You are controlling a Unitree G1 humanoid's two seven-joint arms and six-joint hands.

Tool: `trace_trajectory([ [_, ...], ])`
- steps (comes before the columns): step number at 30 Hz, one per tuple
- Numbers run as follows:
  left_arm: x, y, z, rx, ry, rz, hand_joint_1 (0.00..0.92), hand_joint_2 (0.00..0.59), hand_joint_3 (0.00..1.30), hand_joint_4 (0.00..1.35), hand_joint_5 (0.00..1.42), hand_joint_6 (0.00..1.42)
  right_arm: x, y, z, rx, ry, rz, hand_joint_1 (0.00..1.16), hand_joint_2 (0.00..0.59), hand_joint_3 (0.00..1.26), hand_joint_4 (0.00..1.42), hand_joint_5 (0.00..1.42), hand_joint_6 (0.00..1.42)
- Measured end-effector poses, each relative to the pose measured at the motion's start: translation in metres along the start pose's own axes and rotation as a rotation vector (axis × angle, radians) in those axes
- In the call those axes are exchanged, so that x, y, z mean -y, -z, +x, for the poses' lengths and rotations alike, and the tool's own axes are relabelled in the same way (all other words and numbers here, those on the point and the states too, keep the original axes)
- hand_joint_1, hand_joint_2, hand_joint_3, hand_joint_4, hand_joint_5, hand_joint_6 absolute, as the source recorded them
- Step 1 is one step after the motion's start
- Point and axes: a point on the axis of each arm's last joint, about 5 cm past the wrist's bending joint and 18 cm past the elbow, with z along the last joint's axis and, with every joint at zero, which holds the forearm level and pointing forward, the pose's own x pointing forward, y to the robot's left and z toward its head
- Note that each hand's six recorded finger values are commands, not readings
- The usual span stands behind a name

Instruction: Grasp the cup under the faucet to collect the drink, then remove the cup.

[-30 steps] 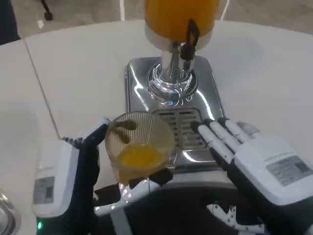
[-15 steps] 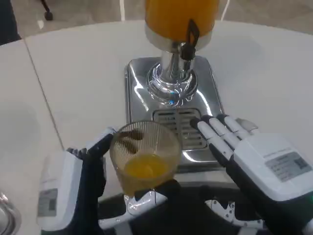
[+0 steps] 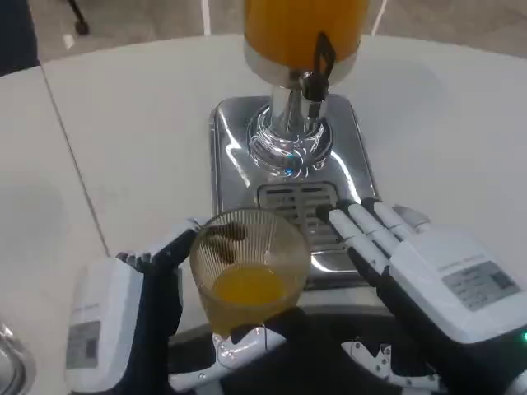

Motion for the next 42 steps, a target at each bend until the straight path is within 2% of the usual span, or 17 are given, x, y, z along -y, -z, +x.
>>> trace_trajectory([
  [9,-0.0012,0.001,0.0002,-0.007,-0.004,0.0,0.55,0.085,1.17,1.08,1.42,1.42,-0.0018,-0.0027,0.0006,0.002,0.0,0.017,0.56,0.47,0.0,0.0,0.0,0.05],
  [13,-0.0027,0.0023,0.0013,-0.011,-0.006,0.004,0.55,0.085,1.17,1.08,1.42,1.42,-0.0014,-0.0028,0.0019,-0.018,0.009,0.018,0.56,0.47,0.0,0.0,0.0,0.05],
  [18,-0.0026,0.0022,0.0019,-0.015,-0.011,0.002,0.55,0.085,1.17,1.08,1.42,1.42,-0.0028,-0.0044,0.0018,-0.019,0.005,0.03,0.56,0.47,0.0,0.0,0.0,0.05],
  [23,-0.0023,0.0019,0.0021,-0.02,-0.009,-0.003,0.55,0.085,1.17,1.08,1.42,1.42,-0.0036,-0.0048,0.0013,-0.035,0.004,0.037,0.56,0.47,0.0,0.0,0.0,0.05],
  [27,-0.0018,0.0025,0.0019,-0.027,-0.003,-0.005,0.55,0.085,1.17,1.08,1.42,1.42,-0.0038,-0.0057,0.0019,-0.031,0.003,0.037,0.56,0.47,0.0,0.0,0.0,0.05],
  [28,-0.0015,0.0028,0.0017,-0.029,0.0,-0.006,0.55,0.085,1.17,1.08,1.42,1.42,-0.0035,-0.0055,0.0025,-0.031,0.005,0.037,0.54,0.482,0.0,0.0,0.0,0.05],
  [30,-0.0014,0.0027,0.0019,-0.03,-0.001,-0.007,0.55,0.085,1.17,1.08,1.42,1.42,-0.0032,-0.0051,0.0033,-0.03,0.007,0.036,0.51,0.473,0.0,0.0,0.0,0.05],
  [42,-0.0017,0.0025,0.0054,-0.019,-0.007,-0.009,0.55,0.085,1.17,1.08,1.42,1.42,-0.0032,-0.0062,0.0044,-0.022,0.01,0.042,0.5,0.477,0.0,0.0,0.0,0.05],
])
